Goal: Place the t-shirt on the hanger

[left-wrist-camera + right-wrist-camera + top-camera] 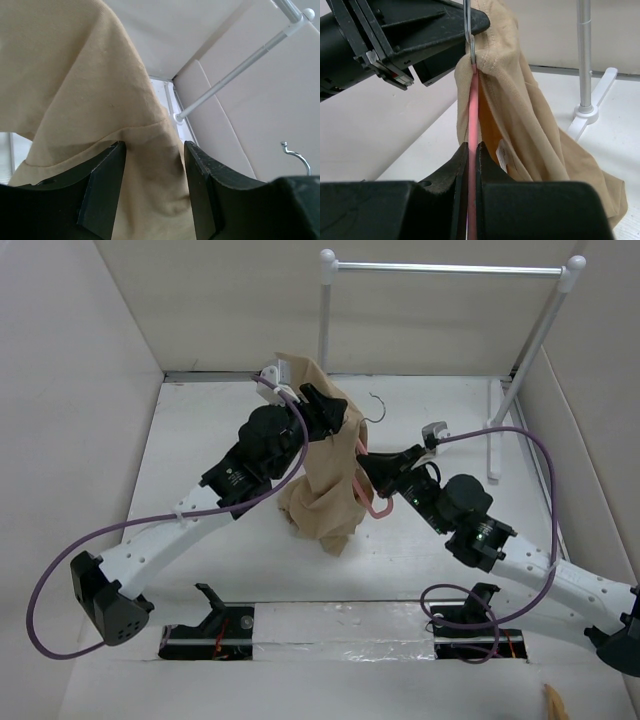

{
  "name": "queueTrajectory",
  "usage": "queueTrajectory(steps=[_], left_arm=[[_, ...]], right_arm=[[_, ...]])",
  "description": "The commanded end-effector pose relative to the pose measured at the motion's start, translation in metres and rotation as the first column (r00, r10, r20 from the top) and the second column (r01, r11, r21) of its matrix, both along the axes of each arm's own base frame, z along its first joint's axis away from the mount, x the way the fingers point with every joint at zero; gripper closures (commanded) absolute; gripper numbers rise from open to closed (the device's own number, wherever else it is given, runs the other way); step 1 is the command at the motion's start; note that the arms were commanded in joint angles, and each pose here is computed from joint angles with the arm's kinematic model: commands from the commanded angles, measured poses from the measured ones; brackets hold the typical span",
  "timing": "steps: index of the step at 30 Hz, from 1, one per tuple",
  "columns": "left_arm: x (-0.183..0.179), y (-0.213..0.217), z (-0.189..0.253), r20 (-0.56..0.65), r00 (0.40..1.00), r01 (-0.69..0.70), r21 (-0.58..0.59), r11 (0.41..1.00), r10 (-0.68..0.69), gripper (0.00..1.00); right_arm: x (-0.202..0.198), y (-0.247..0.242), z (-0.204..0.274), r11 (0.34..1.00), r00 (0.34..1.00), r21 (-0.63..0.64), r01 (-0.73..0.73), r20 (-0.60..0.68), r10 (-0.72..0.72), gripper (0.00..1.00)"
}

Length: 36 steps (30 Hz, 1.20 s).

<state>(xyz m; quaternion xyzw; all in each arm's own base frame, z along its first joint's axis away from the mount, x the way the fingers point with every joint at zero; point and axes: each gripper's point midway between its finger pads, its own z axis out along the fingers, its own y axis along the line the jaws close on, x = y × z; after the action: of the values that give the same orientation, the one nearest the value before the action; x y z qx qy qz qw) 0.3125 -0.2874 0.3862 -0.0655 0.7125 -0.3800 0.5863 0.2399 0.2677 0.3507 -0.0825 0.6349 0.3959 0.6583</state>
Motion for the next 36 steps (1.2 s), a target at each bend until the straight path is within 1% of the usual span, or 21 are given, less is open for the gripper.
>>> queueTrajectory(steps=[1,2,6,9,10,12,17,21,22,23,24,26,27,29,33,34,35,36], left_arm=[[-0.004,0.014,0.028,0.037,0.998,-0.046,-0.063,0.997,0.049,0.53],[-0.004,0.015,0.028,0.037,0.998,-0.05,-0.063,0.997,0.052,0.53],[-0.004,0.006,0.022,0.036,0.999,-0.017,-0.077,0.997,0.02,0.43],[0.003,-0.008,0.02,0.022,1.0,0.008,-0.062,0.998,-0.007,0.43],[0.004,-0.01,0.013,0.013,1.0,0.012,-0.061,0.998,-0.011,0.45],[0.003,-0.012,0.018,0.036,0.999,0.02,-0.112,0.993,-0.016,0.52],[0.006,-0.017,0.011,0.034,0.999,0.026,-0.13,0.991,-0.022,0.55],[0.005,-0.02,0.003,0.023,0.999,0.034,-0.16,0.987,-0.031,0.59],[0.003,-0.019,-0.005,0.016,0.999,0.036,-0.158,0.987,-0.034,0.6],[0.002,-0.018,-0.001,0.034,0.999,0.042,-0.18,0.983,-0.037,0.63],[0.001,-0.018,-0.001,0.038,0.998,0.051,-0.185,0.981,-0.045,0.74],[-0.001,-0.016,0.002,0.039,0.998,0.048,-0.183,0.982,-0.041,0.84],[-0.001,-0.015,0.002,0.039,0.999,0.045,-0.181,0.983,-0.038,0.92],[-0.005,-0.011,0.005,0.048,0.998,0.045,-0.19,0.981,-0.036,1.0],[-0.007,-0.008,0.007,0.054,0.998,0.046,-0.177,0.983,-0.037,1.0],[-0.009,-0.006,0.01,0.057,0.998,0.045,-0.177,0.983,-0.035,1.0],[-0.009,-0.004,0.01,0.06,0.998,0.042,-0.178,0.983,-0.032,1.0],[-0.012,-0.002,0.012,0.067,0.997,0.048,-0.185,0.982,-0.036,1.0]], right_arm=[[-0.005,-0.014,0.046,0.994,0.995,0.102,0.036,0.09,-0.045,1.0],[-0.004,-0.014,0.046,0.994,0.994,0.099,0.043,0.092,-0.052,1.0],[-0.003,-0.011,0.049,0.996,0.994,0.082,0.031,0.105,-0.04,1.0],[-0.002,-0.001,0.048,0.998,0.994,0.069,0.008,0.107,-0.016,1.0],[0.0,0.001,0.049,0.998,0.994,0.063,0.01,0.11,-0.017,1.0],[-0.003,0.007,0.049,0.998,0.994,0.057,0.005,0.11,-0.011,1.0],[0.0,0.015,0.048,0.999,0.994,0.045,0.008,0.111,-0.013,1.0],[0.004,0.024,0.043,0.999,0.994,0.034,0.014,0.107,-0.017,1.0],[0.002,0.027,0.042,0.999,0.994,0.035,0.004,0.106,-0.008,1.0],[0.003,0.028,0.042,0.999,0.994,0.036,0.005,0.108,-0.008,1.0],[0.004,0.029,0.04,1.0,0.995,0.031,0.006,0.104,-0.009,1.0],[0.006,0.029,0.04,0.999,0.995,0.031,0.014,0.101,-0.017,1.0],[0.006,0.03,0.04,0.999,0.995,0.035,0.015,0.102,-0.018,1.0],[0.008,0.033,0.036,1.0,0.995,0.024,0.012,0.096,-0.014,1.0],[0.007,0.032,0.031,1.0,0.997,0.017,0.008,0.081,-0.009,1.0],[0.006,0.031,0.03,1.0,0.997,0.017,0.01,0.075,-0.011,0.96],[0.004,0.029,0.033,1.0,0.997,0.02,0.003,0.075,-0.005,0.9],[0.001,0.03,0.029,1.0,0.998,-0.001,-0.01,0.064,0.01,0.8]])
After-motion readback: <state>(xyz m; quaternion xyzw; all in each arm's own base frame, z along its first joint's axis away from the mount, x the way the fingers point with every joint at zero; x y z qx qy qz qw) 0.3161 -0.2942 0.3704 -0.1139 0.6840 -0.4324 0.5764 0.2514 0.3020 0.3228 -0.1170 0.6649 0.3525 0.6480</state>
